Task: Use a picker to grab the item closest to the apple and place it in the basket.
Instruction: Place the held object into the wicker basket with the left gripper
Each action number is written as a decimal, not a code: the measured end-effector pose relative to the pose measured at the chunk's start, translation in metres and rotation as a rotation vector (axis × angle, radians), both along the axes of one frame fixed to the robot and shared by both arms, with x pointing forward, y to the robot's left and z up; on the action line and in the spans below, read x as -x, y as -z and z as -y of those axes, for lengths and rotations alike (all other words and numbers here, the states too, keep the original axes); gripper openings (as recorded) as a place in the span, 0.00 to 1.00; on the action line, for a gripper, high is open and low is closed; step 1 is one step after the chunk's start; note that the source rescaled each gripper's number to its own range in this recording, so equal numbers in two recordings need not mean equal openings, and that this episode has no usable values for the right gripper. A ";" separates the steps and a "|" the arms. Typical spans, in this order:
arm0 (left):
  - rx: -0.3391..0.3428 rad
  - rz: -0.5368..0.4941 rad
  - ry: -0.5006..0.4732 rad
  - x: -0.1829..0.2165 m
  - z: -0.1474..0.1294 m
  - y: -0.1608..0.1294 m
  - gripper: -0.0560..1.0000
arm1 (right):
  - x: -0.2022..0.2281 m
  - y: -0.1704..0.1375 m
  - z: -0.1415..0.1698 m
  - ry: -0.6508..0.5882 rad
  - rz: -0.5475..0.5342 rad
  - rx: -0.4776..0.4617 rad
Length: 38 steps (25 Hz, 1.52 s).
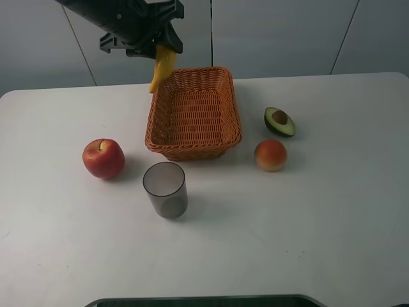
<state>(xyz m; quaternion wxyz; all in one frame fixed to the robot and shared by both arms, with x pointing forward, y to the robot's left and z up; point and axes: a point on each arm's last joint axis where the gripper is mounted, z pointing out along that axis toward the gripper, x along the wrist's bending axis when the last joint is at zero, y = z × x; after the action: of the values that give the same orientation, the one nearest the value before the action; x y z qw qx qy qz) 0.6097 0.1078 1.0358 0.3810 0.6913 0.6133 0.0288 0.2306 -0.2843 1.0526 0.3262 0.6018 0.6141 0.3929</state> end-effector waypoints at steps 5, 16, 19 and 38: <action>0.026 -0.038 -0.029 0.000 0.009 0.008 0.06 | 0.000 0.000 0.000 0.000 0.000 0.000; 0.032 -0.108 -0.102 -0.013 0.013 0.044 0.06 | 0.000 0.000 0.000 0.000 0.000 0.000; 0.036 -0.105 -0.113 -0.015 0.014 0.048 0.06 | 0.000 0.000 0.000 0.000 0.000 0.000; 0.027 -0.116 -0.099 -0.018 0.029 0.079 0.06 | 0.000 0.000 0.000 0.000 0.000 0.000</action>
<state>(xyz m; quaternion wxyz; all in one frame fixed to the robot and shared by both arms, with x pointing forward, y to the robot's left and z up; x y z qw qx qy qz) 0.6280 0.0789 0.9569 0.3522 0.6553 0.6682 -0.0005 0.2306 -0.2843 1.0526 0.3262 0.6018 0.6141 0.3929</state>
